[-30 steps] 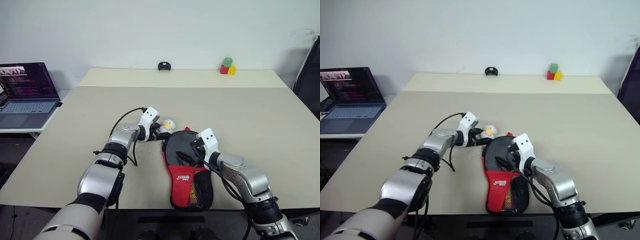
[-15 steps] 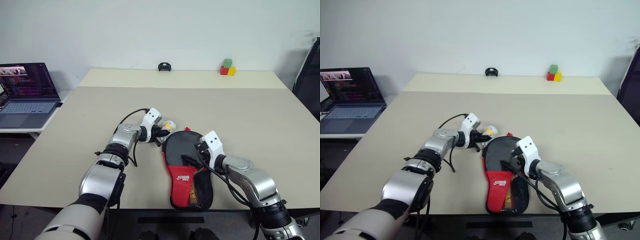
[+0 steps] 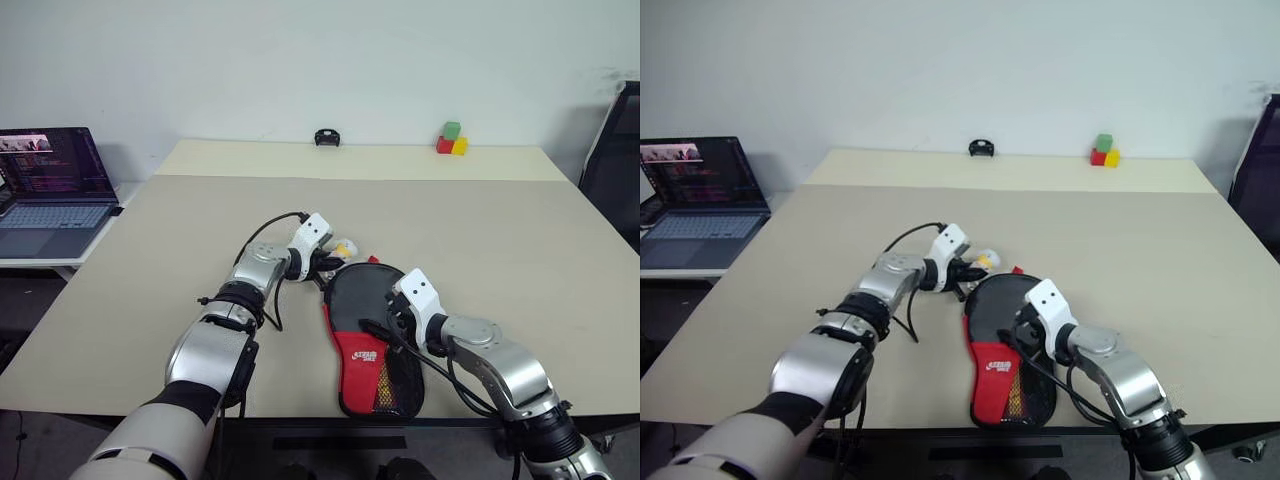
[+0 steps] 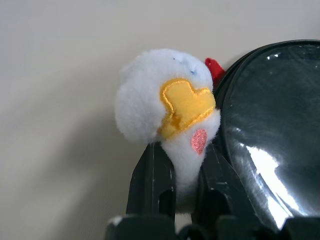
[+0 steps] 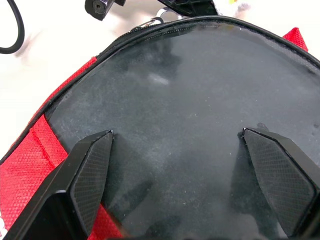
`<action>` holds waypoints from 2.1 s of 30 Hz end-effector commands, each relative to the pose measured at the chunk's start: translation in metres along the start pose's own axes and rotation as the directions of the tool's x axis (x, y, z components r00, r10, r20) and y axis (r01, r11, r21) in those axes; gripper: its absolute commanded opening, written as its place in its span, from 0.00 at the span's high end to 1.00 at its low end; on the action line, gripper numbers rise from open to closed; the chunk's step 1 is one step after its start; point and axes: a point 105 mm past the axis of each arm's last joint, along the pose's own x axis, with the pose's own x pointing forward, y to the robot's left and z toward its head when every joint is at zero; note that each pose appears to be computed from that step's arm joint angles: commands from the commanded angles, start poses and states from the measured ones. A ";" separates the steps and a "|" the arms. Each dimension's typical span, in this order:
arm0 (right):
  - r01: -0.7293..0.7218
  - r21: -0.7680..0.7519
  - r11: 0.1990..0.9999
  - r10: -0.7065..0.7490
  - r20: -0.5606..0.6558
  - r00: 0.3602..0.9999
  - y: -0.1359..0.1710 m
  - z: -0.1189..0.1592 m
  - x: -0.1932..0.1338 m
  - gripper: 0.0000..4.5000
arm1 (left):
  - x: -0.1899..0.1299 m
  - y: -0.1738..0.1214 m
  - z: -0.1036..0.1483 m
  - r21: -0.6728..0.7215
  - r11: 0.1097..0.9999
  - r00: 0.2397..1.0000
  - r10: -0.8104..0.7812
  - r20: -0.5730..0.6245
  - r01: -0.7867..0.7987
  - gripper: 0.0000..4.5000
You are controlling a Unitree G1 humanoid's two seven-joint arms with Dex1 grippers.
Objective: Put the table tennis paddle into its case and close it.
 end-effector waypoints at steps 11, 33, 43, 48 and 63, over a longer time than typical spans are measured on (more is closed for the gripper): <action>-0.016 0.231 0.973 0.073 -0.240 0.968 0.021 -0.075 0.000 0.00 | 0.017 0.007 0.046 0.177 0.968 0.984 0.178 0.021 -0.179 0.98; 0.015 0.299 0.954 0.067 -0.261 0.963 0.055 -0.085 -0.014 0.00 | 0.051 -0.028 0.113 0.370 0.867 0.941 0.290 0.174 -0.335 0.98; 0.038 0.323 0.945 0.050 -0.261 0.964 0.064 -0.087 -0.016 0.00 | 0.071 -0.063 0.118 0.443 0.860 0.967 0.207 0.151 -0.253 0.98; 0.045 0.329 0.943 0.043 -0.256 0.966 0.065 -0.087 -0.016 0.00 | 0.080 -0.077 0.086 0.454 0.882 0.991 0.125 0.037 -0.129 0.98; 0.039 0.322 0.946 0.044 -0.245 0.969 0.062 -0.082 -0.009 0.00 | 0.070 -0.062 0.072 0.413 0.906 0.995 0.095 0.009 -0.091 0.28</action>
